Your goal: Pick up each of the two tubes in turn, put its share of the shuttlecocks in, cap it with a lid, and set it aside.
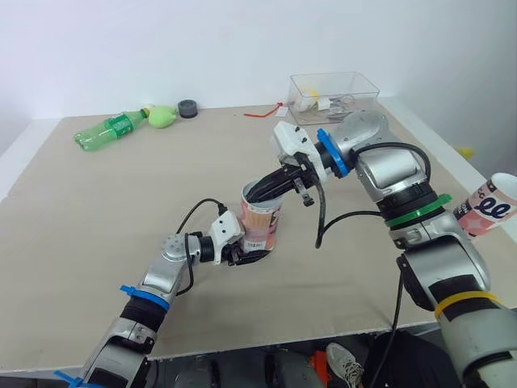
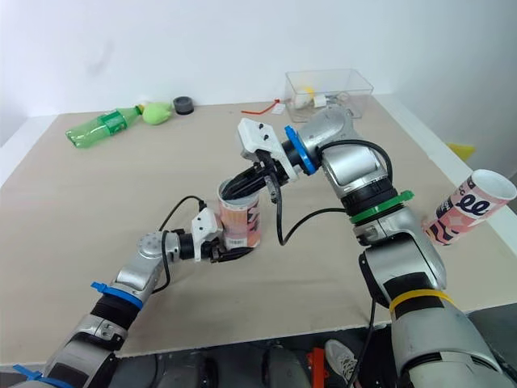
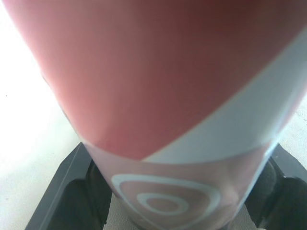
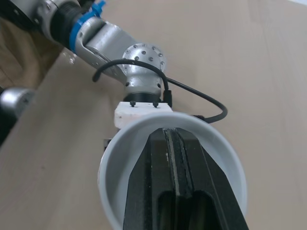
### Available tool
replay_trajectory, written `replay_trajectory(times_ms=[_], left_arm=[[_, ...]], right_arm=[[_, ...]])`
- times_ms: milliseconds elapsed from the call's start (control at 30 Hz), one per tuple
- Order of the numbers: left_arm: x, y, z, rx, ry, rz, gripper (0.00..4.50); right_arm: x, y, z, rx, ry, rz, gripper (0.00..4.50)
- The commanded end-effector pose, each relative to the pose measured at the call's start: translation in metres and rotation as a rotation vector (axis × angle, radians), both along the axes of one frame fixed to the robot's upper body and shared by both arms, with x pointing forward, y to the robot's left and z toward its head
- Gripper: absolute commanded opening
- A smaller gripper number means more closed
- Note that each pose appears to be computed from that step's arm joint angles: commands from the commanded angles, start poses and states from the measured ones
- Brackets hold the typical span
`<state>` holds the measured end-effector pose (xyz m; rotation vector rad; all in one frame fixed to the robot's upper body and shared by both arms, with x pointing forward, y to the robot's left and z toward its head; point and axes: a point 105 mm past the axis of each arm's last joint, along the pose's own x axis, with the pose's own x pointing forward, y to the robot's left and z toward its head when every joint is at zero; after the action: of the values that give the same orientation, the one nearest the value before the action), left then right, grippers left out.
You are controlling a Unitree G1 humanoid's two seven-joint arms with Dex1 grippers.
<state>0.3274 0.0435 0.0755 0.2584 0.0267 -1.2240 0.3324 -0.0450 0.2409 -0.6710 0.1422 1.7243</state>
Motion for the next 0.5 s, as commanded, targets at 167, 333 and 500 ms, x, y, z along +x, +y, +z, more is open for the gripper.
replay_trajectory(times_ms=[167, 333, 500], left_arm=[[-0.005, 0.007, -0.026, 0.049, 0.084, 0.024, 3.06], [-0.006, 0.008, -0.024, 0.044, 0.078, 0.027, 3.06], [-0.011, 0.009, -0.018, 0.027, 0.076, 0.006, 4.02]], right_arm=[[0.005, -0.036, 0.047, 0.241, -0.015, -0.087, 0.04], [0.021, -0.073, 0.063, 0.456, -0.017, -0.281, 1.31], [0.018, -0.107, 0.019, 0.470, -0.035, -0.429, 3.58]])
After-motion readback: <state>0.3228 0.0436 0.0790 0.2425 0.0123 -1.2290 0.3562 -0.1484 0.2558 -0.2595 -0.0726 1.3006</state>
